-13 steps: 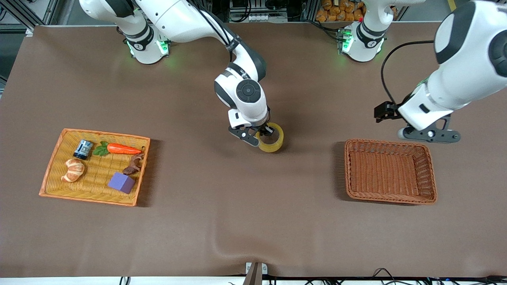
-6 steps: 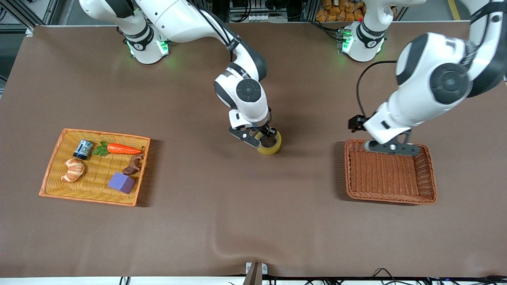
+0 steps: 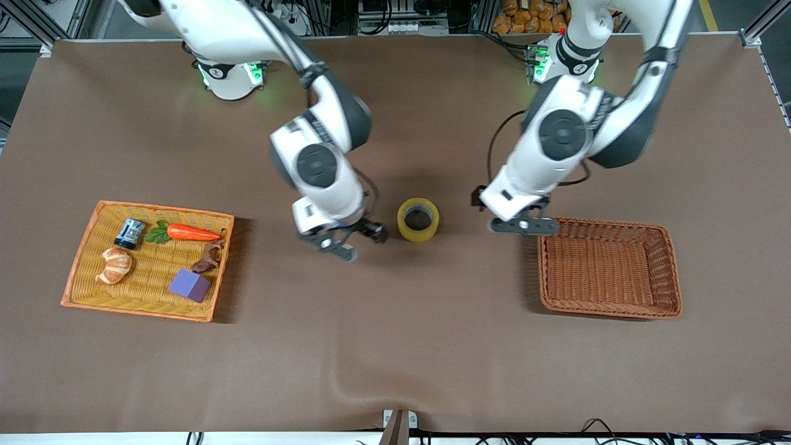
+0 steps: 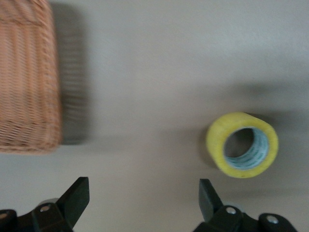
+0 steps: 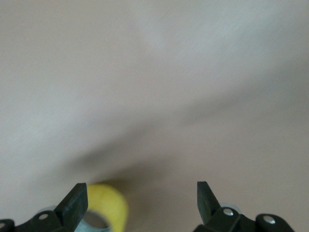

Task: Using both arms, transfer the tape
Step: 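Grasp the tape with the left gripper while the right gripper withdraws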

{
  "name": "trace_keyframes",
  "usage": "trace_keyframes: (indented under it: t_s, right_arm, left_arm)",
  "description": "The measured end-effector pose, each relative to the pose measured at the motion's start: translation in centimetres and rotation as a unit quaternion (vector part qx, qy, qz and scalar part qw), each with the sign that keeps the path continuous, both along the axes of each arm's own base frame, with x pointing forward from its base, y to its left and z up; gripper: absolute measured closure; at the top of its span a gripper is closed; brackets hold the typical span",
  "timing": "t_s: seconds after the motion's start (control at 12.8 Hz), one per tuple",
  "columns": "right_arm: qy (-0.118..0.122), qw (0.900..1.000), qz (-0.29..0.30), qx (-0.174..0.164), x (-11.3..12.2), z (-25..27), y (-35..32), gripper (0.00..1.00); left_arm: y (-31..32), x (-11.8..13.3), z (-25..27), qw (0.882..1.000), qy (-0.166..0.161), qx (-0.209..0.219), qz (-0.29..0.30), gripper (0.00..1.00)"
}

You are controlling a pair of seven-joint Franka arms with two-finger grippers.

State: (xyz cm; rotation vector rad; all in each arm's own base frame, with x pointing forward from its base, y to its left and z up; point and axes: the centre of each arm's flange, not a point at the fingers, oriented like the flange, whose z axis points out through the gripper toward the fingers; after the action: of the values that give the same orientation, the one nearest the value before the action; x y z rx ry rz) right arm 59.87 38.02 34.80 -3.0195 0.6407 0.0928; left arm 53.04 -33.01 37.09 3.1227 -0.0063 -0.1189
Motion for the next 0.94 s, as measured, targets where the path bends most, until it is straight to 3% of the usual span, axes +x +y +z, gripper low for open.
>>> trace_keyframes:
  t_s: [0.23, 0.47, 0.62, 0.94]
  right_arm:
    - [0.033, 0.999, 0.041, -0.012, 3.2, 2.3, -9.4, 0.0]
    - [0.04, 0.997, 0.06, -0.006, 4.9, 6.4, -19.0, 0.0]
    - [0.037, 0.996, 0.081, 0.0, 4.7, 8.0, -24.3, 0.0]
    - [0.019, 0.992, 0.125, 0.006, 2.2, 11.7, -32.6, 0.0]
  left_arm:
    - [-5.6, -2.3, -4.4, 0.999, -0.006, -0.008, 0.042, 0.0]
    - [-8.1, -3.2, -8.4, 0.997, -0.007, -0.016, 0.078, 0.0]
    - [-9.6, -4.1, -10.8, 0.995, -0.002, -0.015, 0.1, 0.0]
    - [-10.4, -5.1, -14.9, 0.994, 0.02, 0.001, 0.105, 0.22]
